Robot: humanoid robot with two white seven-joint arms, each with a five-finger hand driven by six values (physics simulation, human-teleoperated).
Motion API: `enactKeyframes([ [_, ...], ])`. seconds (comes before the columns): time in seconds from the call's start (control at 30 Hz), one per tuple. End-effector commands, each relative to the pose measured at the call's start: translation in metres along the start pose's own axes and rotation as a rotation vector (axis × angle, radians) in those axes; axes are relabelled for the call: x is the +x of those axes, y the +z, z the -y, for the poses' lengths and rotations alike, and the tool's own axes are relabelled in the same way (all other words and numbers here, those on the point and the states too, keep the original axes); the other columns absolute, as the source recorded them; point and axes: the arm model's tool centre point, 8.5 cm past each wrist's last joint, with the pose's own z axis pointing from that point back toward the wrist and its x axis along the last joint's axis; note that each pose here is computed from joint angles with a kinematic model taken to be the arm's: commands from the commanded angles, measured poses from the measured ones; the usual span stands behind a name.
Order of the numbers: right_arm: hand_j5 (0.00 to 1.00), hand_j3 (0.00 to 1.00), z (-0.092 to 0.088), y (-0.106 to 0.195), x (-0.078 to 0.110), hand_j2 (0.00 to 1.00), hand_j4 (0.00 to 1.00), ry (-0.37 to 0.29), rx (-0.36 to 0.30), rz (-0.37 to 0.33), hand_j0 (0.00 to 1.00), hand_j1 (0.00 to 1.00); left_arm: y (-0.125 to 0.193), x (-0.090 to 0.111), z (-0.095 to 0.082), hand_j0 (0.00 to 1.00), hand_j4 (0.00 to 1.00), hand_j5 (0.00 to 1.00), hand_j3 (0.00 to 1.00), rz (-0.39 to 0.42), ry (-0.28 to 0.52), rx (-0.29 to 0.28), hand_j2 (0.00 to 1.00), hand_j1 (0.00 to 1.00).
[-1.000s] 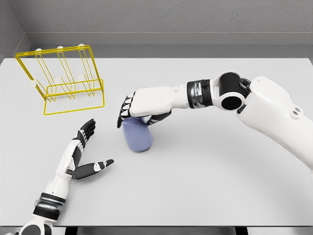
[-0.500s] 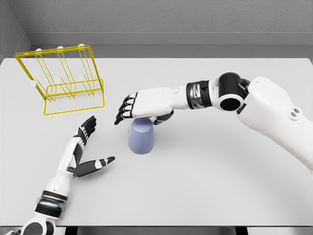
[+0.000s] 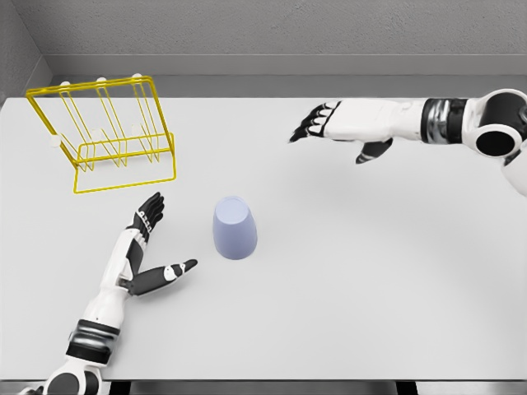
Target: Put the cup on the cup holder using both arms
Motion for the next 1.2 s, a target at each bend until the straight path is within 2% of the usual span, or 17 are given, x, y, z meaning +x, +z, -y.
enactKeyframes([
  [0.0, 1.00, 1.00, -0.007, 0.039, -0.025, 1.00, 1.00, -0.021, 0.014, -0.095, 1.00, 1.00, 0.000, -0.001, 0.001, 1.00, 1.00, 1.00, 1.00, -0.001, -0.006, -0.005, 1.00, 1.00],
  [0.07, 1.00, 1.00, -0.009, 0.050, -0.028, 1.00, 1.00, -0.059, -0.009, -0.096, 1.00, 1.00, 0.001, -0.001, 0.003, 1.00, 1.00, 1.00, 1.00, -0.002, -0.009, -0.011, 1.00, 1.00],
  [0.17, 1.00, 1.00, -0.009, 0.053, -0.027, 1.00, 1.00, -0.059, -0.013, -0.096, 1.00, 1.00, -0.006, 0.001, 0.008, 1.00, 1.00, 1.00, 1.00, 0.015, -0.011, -0.012, 1.00, 1.00],
  [0.23, 1.00, 1.00, -0.010, 0.053, -0.023, 1.00, 1.00, -0.063, -0.033, -0.086, 1.00, 1.00, -0.011, -0.001, 0.010, 1.00, 1.00, 1.00, 1.00, -0.018, -0.018, -0.008, 1.00, 1.00],
  [0.33, 1.00, 1.00, -0.016, 0.062, -0.026, 1.00, 1.00, -0.096, -0.164, -0.107, 1.00, 1.00, -0.015, -0.001, 0.018, 1.00, 1.00, 1.00, 1.00, -0.020, 0.001, -0.001, 1.00, 1.00],
  [0.37, 1.00, 1.00, -0.021, 0.081, -0.032, 1.00, 1.00, -0.092, -0.148, -0.145, 1.00, 1.00, -0.019, -0.002, 0.018, 1.00, 1.00, 1.00, 1.00, -0.036, -0.007, 0.000, 1.00, 1.00],
  [0.4, 1.00, 1.00, -0.036, 0.095, -0.036, 1.00, 1.00, -0.109, -0.113, -0.176, 1.00, 1.00, -0.022, -0.003, 0.017, 1.00, 1.00, 1.00, 1.00, -0.062, -0.019, -0.001, 1.00, 1.00],
  [0.47, 1.00, 1.00, -0.056, 0.096, -0.035, 1.00, 1.00, -0.140, -0.082, -0.180, 1.00, 1.00, -0.024, -0.004, 0.020, 1.00, 1.00, 1.00, 1.00, -0.072, -0.020, -0.004, 1.00, 1.00],
  [0.5, 1.00, 1.00, -0.065, 0.091, -0.032, 1.00, 1.00, -0.159, -0.072, -0.169, 1.00, 1.00, -0.026, -0.003, 0.026, 1.00, 1.00, 1.00, 1.00, -0.067, -0.017, -0.026, 1.00, 1.00],
  [0.63, 1.00, 1.00, -0.070, 0.091, -0.038, 1.00, 1.00, -0.173, -0.057, -0.188, 1.00, 1.00, -0.024, -0.005, 0.034, 1.00, 1.00, 1.00, 1.00, -0.073, -0.018, -0.054, 1.00, 1.00],
  [0.67, 1.00, 1.00, -0.068, 0.090, -0.037, 1.00, 1.00, -0.169, -0.032, -0.182, 1.00, 1.00, -0.024, -0.005, 0.035, 1.00, 1.00, 1.00, 1.00, -0.074, -0.017, -0.054, 1.00, 1.00],
  [0.8, 1.00, 1.00, -0.059, 0.096, -0.040, 1.00, 1.00, -0.166, -0.057, -0.196, 1.00, 1.00, -0.025, -0.003, 0.037, 1.00, 1.00, 1.00, 1.00, -0.058, -0.052, -0.065, 1.00, 1.00],
  [0.97, 1.00, 1.00, -0.079, 0.099, -0.039, 1.00, 1.00, -0.202, -0.034, -0.206, 1.00, 1.00, -0.025, -0.003, 0.037, 1.00, 1.00, 1.00, 1.00, -0.058, -0.048, -0.063, 1.00, 1.00],
  [1.1, 1.00, 1.00, -0.081, 0.098, -0.041, 1.00, 1.00, -0.215, -0.042, -0.211, 1.00, 1.00, -0.032, 0.002, 0.035, 1.00, 1.00, 1.00, 1.00, -0.039, -0.048, -0.062, 1.00, 1.00],
  [1.17, 1.00, 1.00, -0.083, 0.098, -0.043, 1.00, 1.00, -0.221, -0.043, -0.216, 1.00, 1.00, -0.034, 0.004, 0.041, 1.00, 1.00, 1.00, 1.00, -0.032, -0.030, -0.060, 1.00, 1.00],
])
